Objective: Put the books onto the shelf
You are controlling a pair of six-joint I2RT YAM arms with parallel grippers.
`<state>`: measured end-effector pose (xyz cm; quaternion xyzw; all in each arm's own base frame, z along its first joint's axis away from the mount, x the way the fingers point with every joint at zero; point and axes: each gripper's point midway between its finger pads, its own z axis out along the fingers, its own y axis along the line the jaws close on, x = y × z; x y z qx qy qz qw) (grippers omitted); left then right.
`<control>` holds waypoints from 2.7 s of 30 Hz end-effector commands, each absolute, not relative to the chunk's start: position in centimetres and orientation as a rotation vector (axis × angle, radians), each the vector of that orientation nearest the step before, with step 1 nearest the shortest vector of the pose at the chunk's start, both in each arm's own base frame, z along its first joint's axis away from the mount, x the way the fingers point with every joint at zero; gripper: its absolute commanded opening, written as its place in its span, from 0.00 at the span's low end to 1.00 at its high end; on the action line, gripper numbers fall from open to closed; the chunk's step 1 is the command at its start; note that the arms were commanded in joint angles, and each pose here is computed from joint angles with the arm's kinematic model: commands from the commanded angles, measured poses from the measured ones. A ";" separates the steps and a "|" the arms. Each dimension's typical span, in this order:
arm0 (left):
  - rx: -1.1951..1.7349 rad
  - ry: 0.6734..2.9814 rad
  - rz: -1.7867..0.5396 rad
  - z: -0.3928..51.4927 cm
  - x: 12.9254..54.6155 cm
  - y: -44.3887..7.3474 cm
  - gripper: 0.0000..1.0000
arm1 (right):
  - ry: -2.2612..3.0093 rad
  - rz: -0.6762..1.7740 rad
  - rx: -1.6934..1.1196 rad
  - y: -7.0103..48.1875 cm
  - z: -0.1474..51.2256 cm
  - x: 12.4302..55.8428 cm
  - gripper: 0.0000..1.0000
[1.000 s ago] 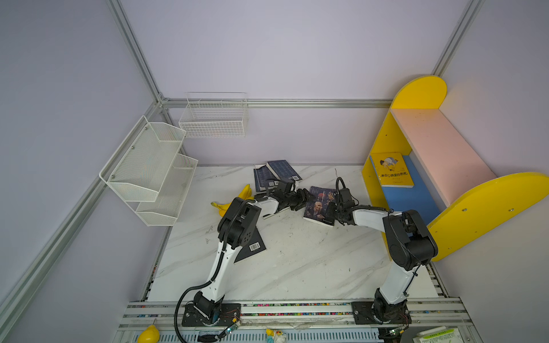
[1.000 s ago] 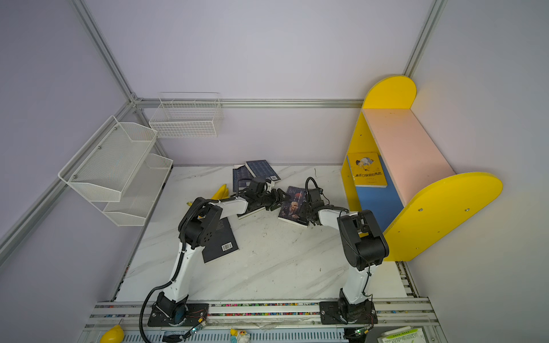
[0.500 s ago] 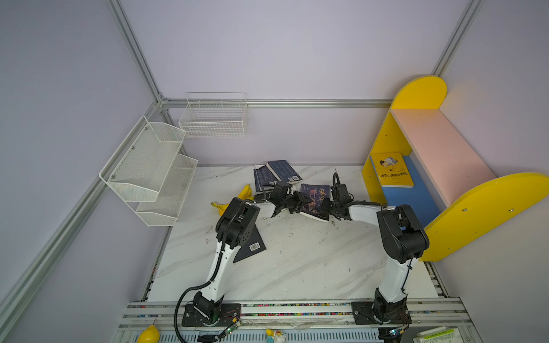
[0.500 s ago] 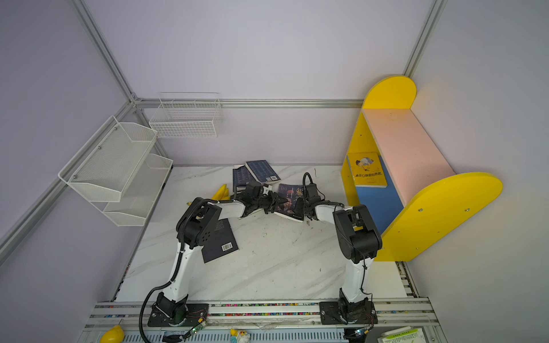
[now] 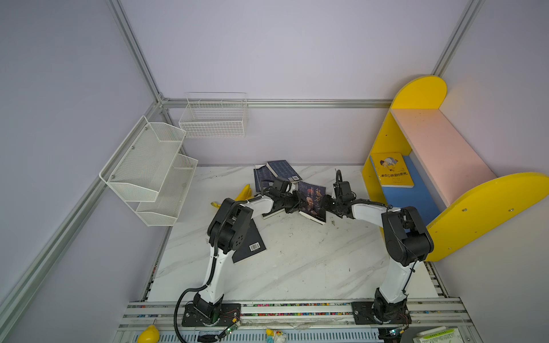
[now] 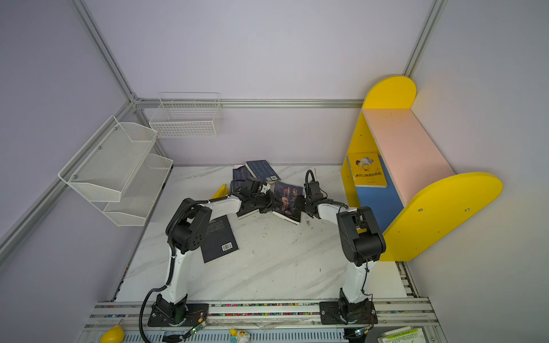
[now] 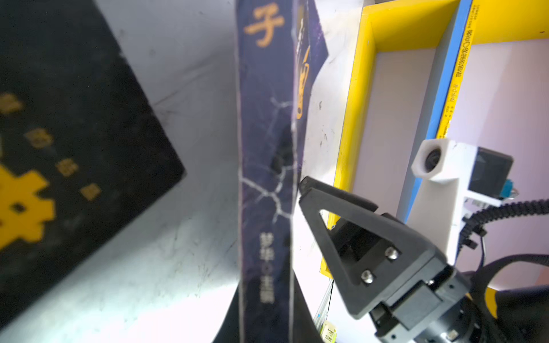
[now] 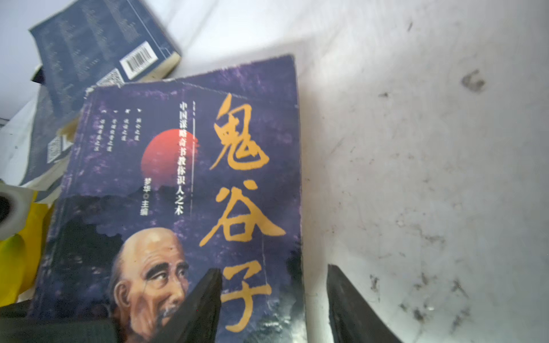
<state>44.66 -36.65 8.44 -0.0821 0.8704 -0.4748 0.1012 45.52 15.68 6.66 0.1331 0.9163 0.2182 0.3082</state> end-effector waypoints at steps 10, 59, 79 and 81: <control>-0.035 1.879 -1.489 36.6 50.7 -33.8 0.00 | 1.891 1.243 0.626 15.2 23.7 47.5 0.84; -0.235 1.390 -1.727 49.7 48.0 -31.6 0.00 | 1.168 1.781 0.209 26.8 42.2 44.0 0.87; -0.269 1.403 -1.677 49.3 47.7 -30.6 0.00 | 1.169 1.731 0.281 26.1 43.1 44.9 0.50; -0.270 1.401 -1.684 49.1 47.7 -30.7 0.00 | 1.171 1.731 0.306 26.1 43.2 45.5 0.40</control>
